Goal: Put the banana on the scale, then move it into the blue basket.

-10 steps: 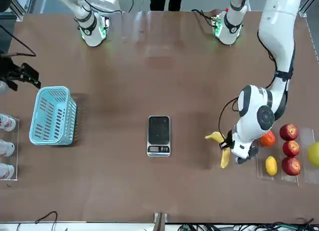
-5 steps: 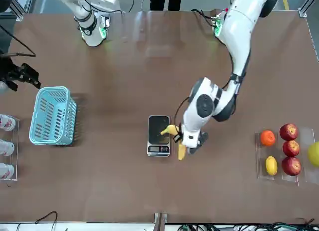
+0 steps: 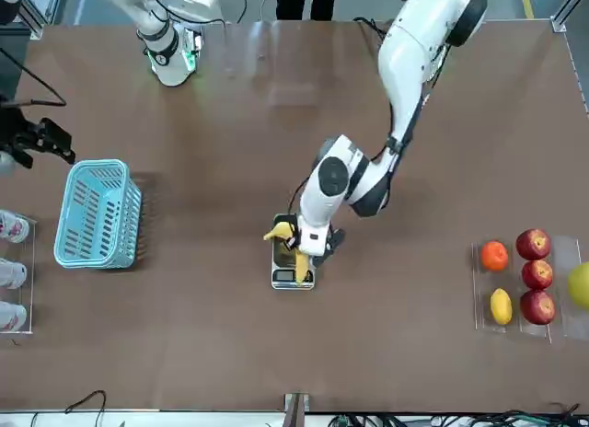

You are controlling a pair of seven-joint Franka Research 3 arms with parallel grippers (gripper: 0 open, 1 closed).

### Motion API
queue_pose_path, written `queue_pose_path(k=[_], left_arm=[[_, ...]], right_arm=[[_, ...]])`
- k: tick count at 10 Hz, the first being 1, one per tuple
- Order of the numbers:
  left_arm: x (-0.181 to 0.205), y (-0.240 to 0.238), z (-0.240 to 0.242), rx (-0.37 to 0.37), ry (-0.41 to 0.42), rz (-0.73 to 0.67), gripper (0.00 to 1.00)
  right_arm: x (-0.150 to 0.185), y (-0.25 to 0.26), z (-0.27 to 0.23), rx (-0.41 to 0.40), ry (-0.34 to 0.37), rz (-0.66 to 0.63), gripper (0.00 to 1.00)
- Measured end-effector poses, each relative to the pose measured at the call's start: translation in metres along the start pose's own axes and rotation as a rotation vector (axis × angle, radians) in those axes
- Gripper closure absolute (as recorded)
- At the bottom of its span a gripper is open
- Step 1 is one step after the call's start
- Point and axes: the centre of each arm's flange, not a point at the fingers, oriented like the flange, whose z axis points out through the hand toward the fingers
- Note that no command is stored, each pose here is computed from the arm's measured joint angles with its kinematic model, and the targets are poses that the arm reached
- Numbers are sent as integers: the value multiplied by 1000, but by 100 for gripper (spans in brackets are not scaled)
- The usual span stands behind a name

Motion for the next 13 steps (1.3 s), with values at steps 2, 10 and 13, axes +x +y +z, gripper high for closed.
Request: queue_pose_path(k=[2, 10, 13], left_arm=[[-18, -4, 24, 25, -12, 7, 78], [-8, -9, 27, 51, 24, 24, 23], [2, -4, -1, 86, 28, 16, 0]], right_arm=[[0, 0, 0, 0, -1, 0, 0], [0, 0, 1, 0, -2, 0, 0], [0, 0, 1, 0, -2, -1, 0]])
